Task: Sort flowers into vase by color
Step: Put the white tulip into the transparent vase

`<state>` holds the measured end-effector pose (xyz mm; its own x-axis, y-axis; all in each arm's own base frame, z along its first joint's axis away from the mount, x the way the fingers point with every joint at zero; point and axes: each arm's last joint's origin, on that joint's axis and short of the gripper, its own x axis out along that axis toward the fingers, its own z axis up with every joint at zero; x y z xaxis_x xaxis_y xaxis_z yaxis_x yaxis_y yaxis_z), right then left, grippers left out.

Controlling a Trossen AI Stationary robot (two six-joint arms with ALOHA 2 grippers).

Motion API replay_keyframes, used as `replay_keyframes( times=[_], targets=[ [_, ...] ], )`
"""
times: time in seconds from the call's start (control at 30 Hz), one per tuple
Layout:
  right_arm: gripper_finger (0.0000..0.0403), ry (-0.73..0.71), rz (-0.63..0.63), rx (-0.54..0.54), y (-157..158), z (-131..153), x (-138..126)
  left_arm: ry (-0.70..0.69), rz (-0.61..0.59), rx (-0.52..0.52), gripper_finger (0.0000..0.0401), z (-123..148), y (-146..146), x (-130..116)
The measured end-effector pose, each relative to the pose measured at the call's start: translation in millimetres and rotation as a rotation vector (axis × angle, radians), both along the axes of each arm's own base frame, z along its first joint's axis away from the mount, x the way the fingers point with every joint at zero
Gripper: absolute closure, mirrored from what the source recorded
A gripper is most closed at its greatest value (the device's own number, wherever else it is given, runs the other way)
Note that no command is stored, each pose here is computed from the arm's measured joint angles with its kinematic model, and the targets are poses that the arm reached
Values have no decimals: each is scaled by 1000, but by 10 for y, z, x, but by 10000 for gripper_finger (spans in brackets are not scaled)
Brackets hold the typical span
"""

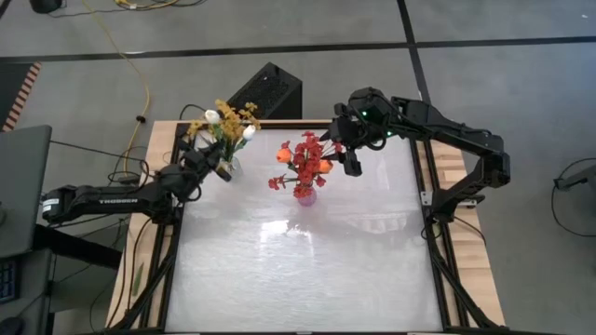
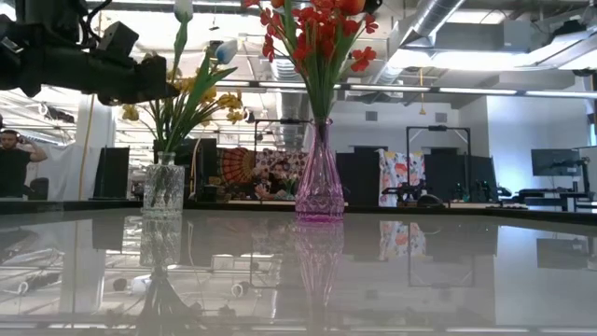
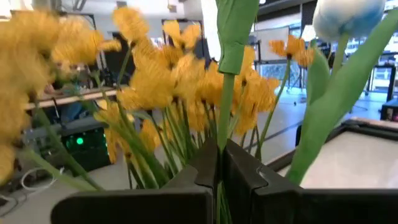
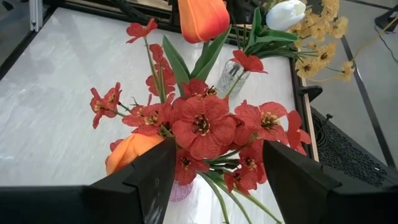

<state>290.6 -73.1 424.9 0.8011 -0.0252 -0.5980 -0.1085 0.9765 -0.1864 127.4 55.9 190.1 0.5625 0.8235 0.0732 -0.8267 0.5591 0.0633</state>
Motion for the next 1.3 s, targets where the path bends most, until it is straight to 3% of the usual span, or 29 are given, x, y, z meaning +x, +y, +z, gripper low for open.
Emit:
replay_keyframes(
  times=[0.77,1.3],
  targets=[
    [138,0,2,-2,0,0,0,78,-22,-93,401,-146,-3,6],
    [138,-10,1,-4,-2,8,6,51,-105,5,401,-40,-19,26]
  ],
)
